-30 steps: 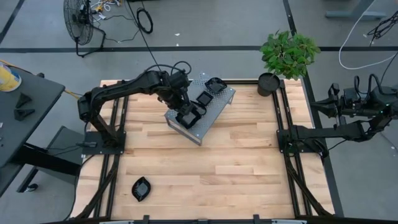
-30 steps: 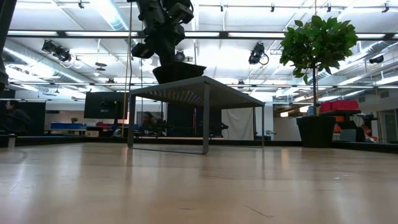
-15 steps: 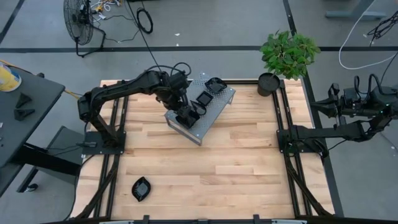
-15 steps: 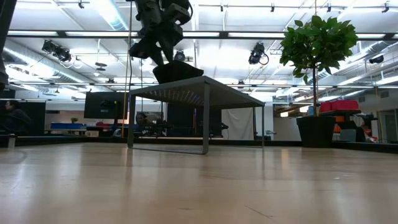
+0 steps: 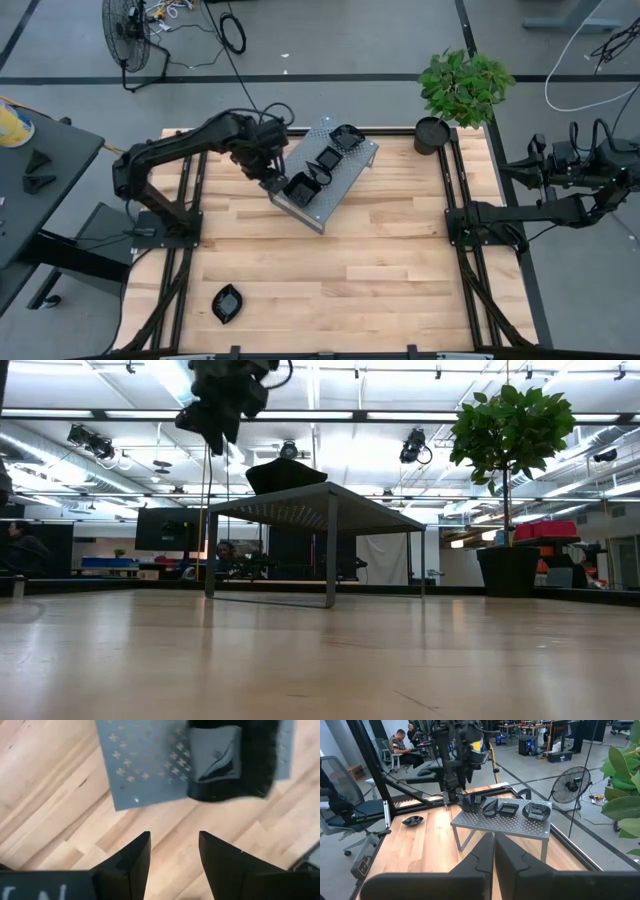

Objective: Pick & Place Mini shaped plates
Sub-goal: Stack the black leaf shaped plate on top of the black leaf shaped plate on the shelf

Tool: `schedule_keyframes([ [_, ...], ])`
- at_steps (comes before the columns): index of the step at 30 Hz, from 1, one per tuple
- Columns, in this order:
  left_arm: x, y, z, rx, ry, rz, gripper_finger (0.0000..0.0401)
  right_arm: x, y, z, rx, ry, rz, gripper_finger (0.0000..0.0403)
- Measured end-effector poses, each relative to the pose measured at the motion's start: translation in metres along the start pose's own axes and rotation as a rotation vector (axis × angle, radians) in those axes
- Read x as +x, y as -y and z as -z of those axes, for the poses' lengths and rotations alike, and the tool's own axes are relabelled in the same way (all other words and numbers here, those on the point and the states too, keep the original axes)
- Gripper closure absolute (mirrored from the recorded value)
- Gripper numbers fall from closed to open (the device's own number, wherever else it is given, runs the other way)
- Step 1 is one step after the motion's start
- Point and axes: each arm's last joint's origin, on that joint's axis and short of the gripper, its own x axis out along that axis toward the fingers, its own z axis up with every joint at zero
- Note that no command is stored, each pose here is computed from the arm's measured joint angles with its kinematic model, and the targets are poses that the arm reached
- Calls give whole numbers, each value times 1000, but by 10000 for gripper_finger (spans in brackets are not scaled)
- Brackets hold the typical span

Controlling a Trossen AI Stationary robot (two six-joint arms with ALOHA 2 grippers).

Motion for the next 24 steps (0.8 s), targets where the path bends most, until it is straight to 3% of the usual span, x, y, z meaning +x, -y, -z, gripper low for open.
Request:
schedule_keyframes([
  [17, -5, 74, 76, 335, -81, 56, 229, 0, 0, 0, 0, 0, 0, 383],
  [20, -2, 87, 92, 364, -96, 66, 229, 0, 0, 0, 0, 0, 0, 383],
  [24, 16, 97, 115, 319, -156, 49, 229, 0, 0, 0, 0, 0, 0, 383],
])
